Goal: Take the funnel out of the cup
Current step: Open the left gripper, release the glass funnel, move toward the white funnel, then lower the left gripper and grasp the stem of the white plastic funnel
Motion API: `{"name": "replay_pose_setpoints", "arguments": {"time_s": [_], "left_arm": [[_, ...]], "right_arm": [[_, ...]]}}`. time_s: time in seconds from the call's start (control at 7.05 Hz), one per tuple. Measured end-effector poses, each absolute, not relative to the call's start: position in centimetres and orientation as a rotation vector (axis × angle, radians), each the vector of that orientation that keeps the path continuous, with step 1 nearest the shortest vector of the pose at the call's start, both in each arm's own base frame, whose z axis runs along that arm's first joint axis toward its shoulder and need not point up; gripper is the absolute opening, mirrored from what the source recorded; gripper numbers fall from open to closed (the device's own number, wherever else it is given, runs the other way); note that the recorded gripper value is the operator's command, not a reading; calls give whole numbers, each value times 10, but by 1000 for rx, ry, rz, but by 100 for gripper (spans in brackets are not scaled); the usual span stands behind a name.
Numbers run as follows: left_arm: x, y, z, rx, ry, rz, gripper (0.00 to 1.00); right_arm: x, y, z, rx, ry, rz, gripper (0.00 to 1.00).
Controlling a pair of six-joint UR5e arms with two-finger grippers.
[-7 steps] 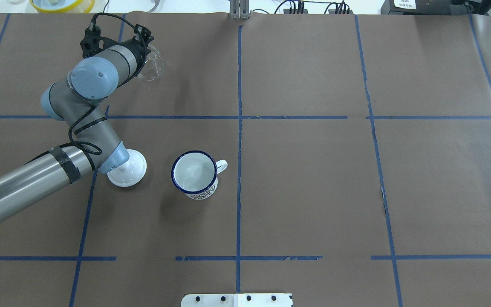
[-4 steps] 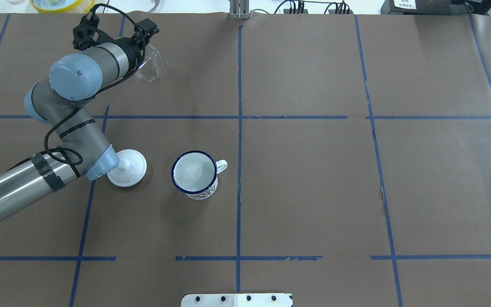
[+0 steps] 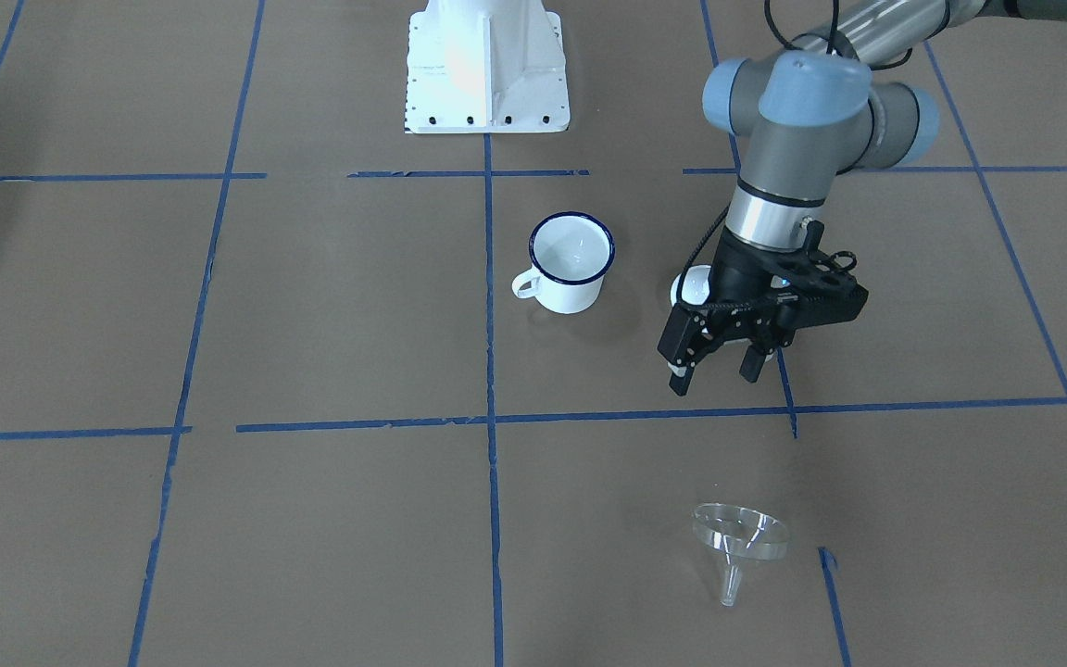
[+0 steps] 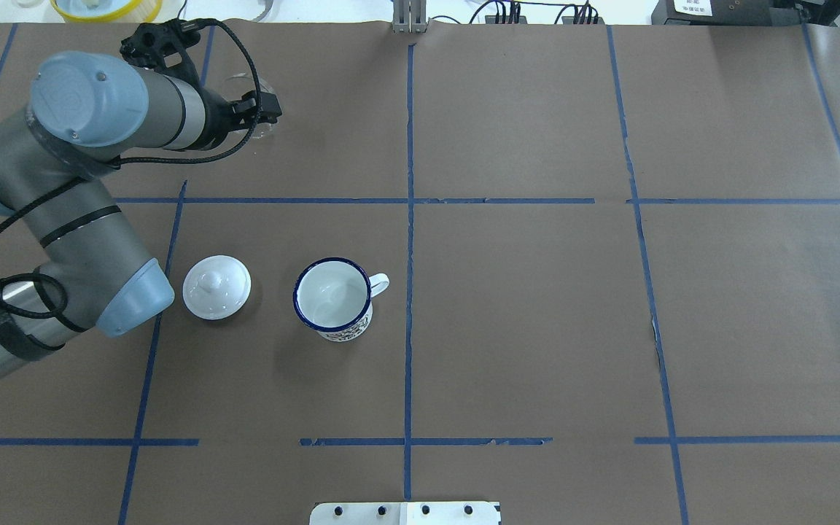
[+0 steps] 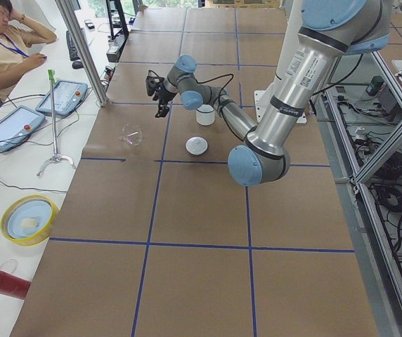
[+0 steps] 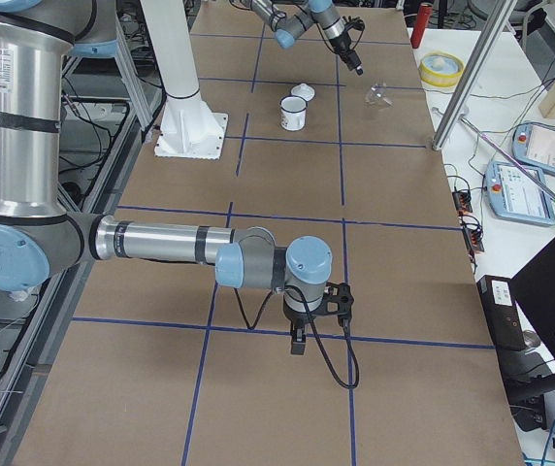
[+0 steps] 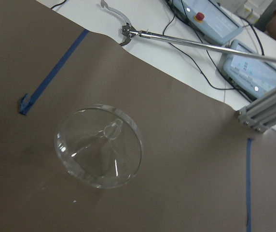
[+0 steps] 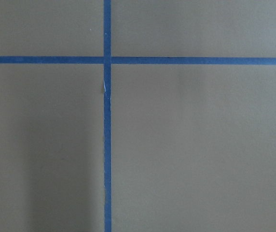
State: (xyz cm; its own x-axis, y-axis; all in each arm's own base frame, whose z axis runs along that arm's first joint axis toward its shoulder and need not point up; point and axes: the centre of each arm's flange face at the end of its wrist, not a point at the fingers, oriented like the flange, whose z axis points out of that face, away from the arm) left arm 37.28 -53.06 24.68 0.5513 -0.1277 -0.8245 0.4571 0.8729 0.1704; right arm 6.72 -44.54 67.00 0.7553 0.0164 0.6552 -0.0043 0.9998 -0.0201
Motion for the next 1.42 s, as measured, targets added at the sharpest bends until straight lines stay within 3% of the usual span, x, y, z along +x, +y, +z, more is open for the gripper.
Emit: {"name": "replay_pose_setpoints", "arguments": {"time_s": [0.28, 0.85, 1.42], "left_arm": [[357, -506, 237, 342, 893, -199, 100], [345, -459, 293, 223, 837, -131, 100], [407, -459, 357, 166, 813, -73, 100]], "right_arm": [[67, -445, 670, -18, -715, 11, 100], [67, -445, 670, -18, -715, 11, 100], [67, -445, 670, -18, -715, 11, 100]]}}
